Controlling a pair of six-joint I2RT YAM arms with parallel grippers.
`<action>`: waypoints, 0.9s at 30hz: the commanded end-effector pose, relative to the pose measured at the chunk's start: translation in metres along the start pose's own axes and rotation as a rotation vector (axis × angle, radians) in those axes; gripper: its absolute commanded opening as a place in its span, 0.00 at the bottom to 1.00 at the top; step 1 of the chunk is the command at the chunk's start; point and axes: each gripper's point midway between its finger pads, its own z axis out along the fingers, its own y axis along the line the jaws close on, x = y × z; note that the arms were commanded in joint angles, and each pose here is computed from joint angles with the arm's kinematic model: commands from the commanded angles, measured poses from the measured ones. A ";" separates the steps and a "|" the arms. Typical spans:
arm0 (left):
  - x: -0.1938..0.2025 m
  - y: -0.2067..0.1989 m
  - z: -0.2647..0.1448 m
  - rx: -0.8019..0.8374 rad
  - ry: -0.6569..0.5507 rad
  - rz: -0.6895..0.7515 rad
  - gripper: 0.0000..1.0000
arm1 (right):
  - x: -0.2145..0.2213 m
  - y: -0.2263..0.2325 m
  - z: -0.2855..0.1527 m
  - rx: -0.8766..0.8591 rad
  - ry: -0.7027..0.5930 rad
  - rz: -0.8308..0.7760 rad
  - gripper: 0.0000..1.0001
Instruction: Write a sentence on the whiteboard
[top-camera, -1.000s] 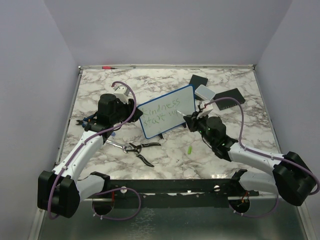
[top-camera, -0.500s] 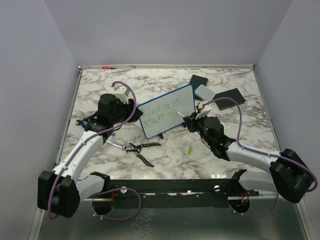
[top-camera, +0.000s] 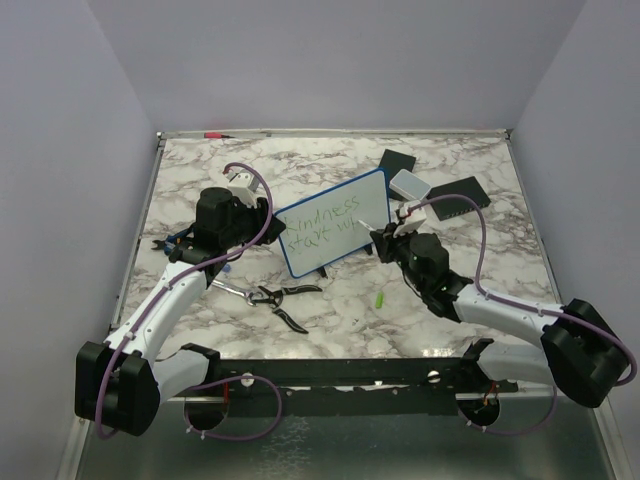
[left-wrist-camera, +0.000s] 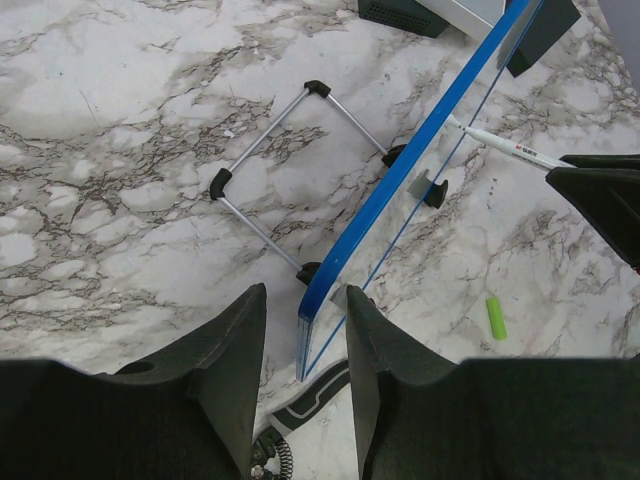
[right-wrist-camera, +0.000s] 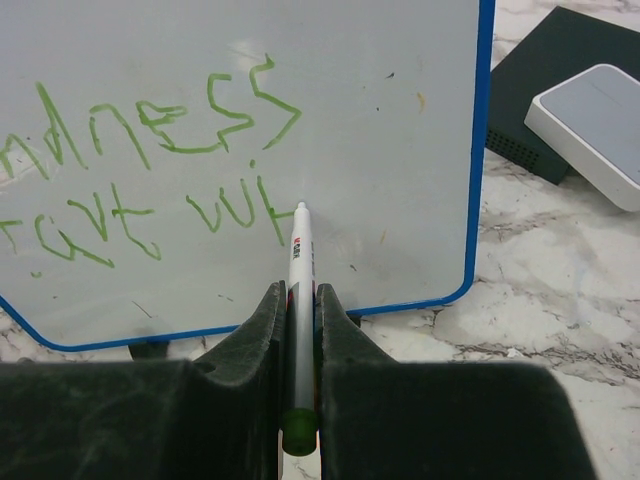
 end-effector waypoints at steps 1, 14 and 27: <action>-0.003 0.000 -0.003 0.008 -0.017 0.012 0.38 | -0.025 0.010 -0.006 -0.056 -0.080 0.006 0.01; -0.004 -0.001 -0.004 0.009 -0.021 0.014 0.38 | -0.036 0.016 0.005 -0.066 -0.102 -0.008 0.01; -0.004 -0.001 -0.005 0.009 -0.024 0.016 0.38 | -0.003 0.007 0.000 -0.035 -0.022 0.016 0.01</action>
